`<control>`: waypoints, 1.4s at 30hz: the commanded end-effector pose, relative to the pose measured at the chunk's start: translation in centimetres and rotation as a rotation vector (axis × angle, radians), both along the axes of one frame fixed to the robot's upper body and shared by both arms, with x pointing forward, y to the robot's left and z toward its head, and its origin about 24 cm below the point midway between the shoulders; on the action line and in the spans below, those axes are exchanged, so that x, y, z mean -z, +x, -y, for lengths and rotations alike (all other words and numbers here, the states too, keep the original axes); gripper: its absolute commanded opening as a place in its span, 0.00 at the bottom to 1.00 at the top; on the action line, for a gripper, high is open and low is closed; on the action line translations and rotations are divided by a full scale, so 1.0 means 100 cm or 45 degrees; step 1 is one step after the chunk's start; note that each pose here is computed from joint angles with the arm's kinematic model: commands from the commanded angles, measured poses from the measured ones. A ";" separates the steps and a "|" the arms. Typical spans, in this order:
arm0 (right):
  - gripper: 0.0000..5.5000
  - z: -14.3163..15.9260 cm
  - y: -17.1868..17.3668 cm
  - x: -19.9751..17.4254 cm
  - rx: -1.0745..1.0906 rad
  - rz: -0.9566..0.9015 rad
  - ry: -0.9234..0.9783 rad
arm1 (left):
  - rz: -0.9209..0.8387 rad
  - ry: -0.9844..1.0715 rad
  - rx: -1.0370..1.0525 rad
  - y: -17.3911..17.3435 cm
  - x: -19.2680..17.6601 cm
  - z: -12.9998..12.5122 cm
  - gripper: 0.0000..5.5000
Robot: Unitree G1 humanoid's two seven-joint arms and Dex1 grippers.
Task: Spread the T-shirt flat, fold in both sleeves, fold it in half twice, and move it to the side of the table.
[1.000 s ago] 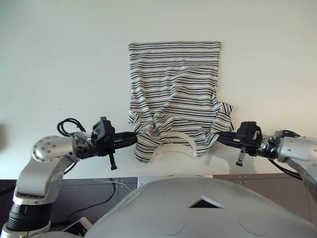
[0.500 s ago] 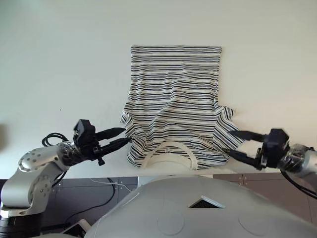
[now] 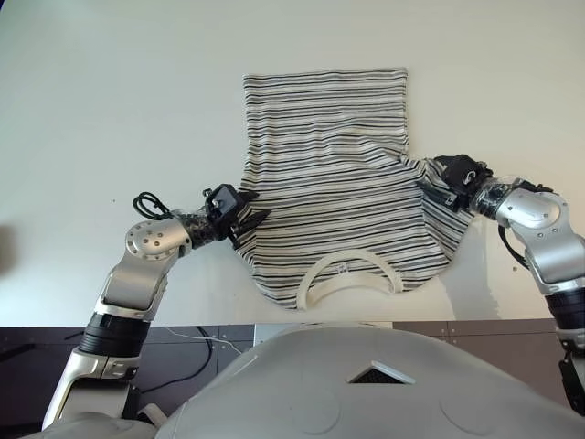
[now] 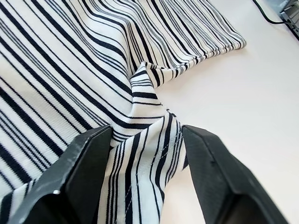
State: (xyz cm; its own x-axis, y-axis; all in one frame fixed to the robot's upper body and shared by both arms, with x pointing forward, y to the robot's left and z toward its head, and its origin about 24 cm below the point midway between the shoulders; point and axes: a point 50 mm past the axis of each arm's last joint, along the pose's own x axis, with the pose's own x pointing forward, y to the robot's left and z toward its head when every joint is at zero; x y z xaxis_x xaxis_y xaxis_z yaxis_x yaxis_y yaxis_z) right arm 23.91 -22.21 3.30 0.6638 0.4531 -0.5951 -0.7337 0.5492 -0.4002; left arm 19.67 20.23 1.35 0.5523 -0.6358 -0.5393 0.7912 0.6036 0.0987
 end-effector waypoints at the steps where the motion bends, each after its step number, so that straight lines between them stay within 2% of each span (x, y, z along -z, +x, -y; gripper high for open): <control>1: 0.50 0.016 0.007 0.024 0.069 -0.079 -0.198 | -0.021 0.044 -0.100 0.032 0.014 0.002 0.36; 3: 0.50 0.014 0.020 0.013 0.110 0.064 -0.167 | 0.020 -0.084 -0.080 0.041 0.001 0.014 0.36; 4: 0.50 0.006 0.029 -0.001 0.144 0.195 -0.048 | 0.040 -0.140 -0.086 0.044 -0.004 0.018 0.36; 6: 0.50 -0.031 0.034 -0.045 0.124 0.411 0.325 | 0.152 -0.293 -0.151 0.050 -0.029 0.022 0.36; 8: 0.50 -0.059 0.025 -0.064 0.033 0.430 0.507 | 0.244 -0.394 -0.200 0.052 -0.054 0.017 0.36; 10: 0.50 -0.075 0.012 -0.047 -0.036 0.311 0.462 | 0.302 -0.392 -0.201 0.046 -0.074 0.007 0.36; 12: 0.50 -0.081 0.000 -0.018 -0.072 0.175 0.319 | 0.283 -0.325 -0.156 0.032 -0.081 -0.002 0.36; 16: 0.50 -0.077 -0.017 0.021 -0.050 -0.019 0.154 | 0.045 -0.004 0.119 -0.015 -0.045 -0.010 0.36; 18: 0.50 -0.074 -0.020 0.028 -0.040 -0.061 0.120 | 0.006 0.069 0.112 -0.018 -0.022 -0.008 0.36; 21: 0.50 -0.067 -0.022 0.034 -0.018 -0.113 0.072 | 0.041 0.085 0.140 -0.004 0.000 0.015 0.36; 26: 0.50 -0.039 -0.013 0.036 0.050 -0.122 -0.070 | 0.167 -0.054 0.247 0.018 -0.009 0.067 0.36; 28: 0.50 -0.045 -0.002 0.017 0.041 0.021 0.051 | 0.222 -0.076 0.164 0.027 -0.020 0.062 0.36; 31: 0.50 -0.064 0.003 -0.015 -0.004 0.192 0.270 | 0.259 -0.078 0.048 0.033 -0.040 0.034 0.36; 34: 0.50 -0.078 -0.003 -0.020 -0.111 0.189 0.287 | 0.271 -0.074 -0.070 0.043 -0.049 0.014 0.36; 38: 0.50 -0.083 -0.010 0.001 -0.182 0.084 0.202 | 0.247 -0.066 -0.076 0.055 -0.033 0.025 0.36; 42: 0.50 -0.081 -0.013 0.009 -0.198 0.049 0.167 | 0.318 -0.214 -0.060 0.066 -0.044 0.045 0.36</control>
